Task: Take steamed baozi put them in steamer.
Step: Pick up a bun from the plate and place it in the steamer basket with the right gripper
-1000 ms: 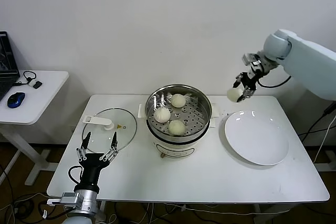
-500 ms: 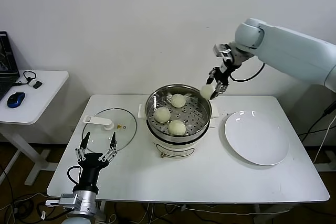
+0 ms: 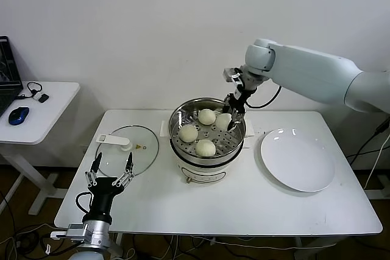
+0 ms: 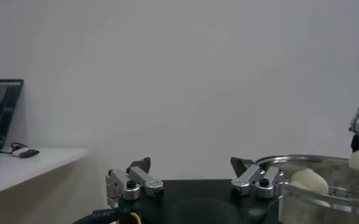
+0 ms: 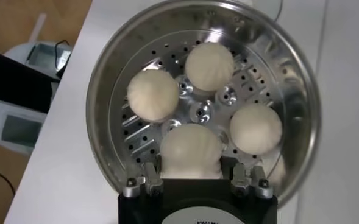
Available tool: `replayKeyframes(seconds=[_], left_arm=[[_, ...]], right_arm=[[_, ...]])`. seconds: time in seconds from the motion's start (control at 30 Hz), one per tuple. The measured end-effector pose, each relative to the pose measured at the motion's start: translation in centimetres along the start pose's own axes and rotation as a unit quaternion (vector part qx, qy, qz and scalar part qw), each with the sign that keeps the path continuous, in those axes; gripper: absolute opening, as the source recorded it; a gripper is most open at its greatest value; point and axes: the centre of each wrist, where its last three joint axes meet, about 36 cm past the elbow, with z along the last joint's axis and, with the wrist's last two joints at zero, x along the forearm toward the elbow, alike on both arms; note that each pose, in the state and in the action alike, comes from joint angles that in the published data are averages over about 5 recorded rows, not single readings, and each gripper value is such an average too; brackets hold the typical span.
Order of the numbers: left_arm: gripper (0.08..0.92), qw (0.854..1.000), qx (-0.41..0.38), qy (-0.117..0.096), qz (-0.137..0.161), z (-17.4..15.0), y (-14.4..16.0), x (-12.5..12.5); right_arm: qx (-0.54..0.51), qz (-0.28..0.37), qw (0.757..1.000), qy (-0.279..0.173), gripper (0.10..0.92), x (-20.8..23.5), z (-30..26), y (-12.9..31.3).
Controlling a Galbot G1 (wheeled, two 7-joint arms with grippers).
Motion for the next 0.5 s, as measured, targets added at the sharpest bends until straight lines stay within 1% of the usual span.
replayKeyframes(seconds=[0.5], left_arm=[[0.823,1.0,0.001,0.005,-0.002,0.3,0.1,0.1]], right_arm=[[-0.001,-0.014,1.0,0.017,0.636,-4.2,0.5,-1.3]])
